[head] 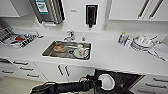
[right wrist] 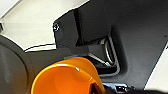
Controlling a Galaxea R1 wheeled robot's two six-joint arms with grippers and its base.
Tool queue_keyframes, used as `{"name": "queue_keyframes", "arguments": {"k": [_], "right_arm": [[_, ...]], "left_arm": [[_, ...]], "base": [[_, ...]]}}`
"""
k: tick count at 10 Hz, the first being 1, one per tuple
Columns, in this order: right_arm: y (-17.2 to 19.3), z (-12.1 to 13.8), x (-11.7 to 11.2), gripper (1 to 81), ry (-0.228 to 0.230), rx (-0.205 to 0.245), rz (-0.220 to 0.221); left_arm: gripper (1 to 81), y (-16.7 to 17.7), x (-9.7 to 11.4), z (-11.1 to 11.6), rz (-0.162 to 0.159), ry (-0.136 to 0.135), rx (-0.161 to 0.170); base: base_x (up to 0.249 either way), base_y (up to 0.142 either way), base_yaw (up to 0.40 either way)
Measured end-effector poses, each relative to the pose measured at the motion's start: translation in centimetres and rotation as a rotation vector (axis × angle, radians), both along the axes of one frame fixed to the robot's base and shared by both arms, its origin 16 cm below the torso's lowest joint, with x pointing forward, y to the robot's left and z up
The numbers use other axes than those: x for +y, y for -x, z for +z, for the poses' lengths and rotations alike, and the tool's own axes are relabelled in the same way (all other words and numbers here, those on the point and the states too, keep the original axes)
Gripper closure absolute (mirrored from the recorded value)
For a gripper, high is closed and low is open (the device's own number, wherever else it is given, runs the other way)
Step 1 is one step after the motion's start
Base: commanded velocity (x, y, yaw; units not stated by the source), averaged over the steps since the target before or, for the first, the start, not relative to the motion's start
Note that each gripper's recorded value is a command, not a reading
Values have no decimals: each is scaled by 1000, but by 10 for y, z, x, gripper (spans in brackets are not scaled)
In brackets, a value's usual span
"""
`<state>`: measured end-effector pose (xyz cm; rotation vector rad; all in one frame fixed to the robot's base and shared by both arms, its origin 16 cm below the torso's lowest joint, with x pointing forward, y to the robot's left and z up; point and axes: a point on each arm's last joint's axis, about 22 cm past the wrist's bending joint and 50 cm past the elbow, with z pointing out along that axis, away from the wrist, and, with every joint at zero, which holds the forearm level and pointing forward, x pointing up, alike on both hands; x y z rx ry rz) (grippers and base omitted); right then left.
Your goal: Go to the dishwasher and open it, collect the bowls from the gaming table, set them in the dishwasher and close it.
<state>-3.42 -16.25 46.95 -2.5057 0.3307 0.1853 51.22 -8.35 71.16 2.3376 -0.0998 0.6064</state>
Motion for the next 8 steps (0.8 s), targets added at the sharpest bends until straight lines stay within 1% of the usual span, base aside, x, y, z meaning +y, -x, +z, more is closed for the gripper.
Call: {"name": "queue_keyframes", "arguments": {"k": [2, 4, 5, 7, 8], "right_arm": [[0, 0, 0, 811, 1, 0, 1], [-1, 0, 4, 811, -4, -1, -1], [-1, 0, 4, 811, -5, -1, -1], [-1, -1, -3, 811, 4, -2, 1], [-3, -1, -12, 811, 15, -3, 3]], "left_arm": [[10, 2, -11, 4, -19, 11, -9], [10, 2, -8, 2, -21, 6, -13], [10, 4, -4, 3, -25, 8, -12], [10, 29, 11, 1, -68, 10, -12], [10, 42, 33, -7, -78, -5, -6]], "base": [[0, 0, 0], [0, 0, 0], [0, 0, 0], [0, 0, 0], [0, 0, 0]]}}
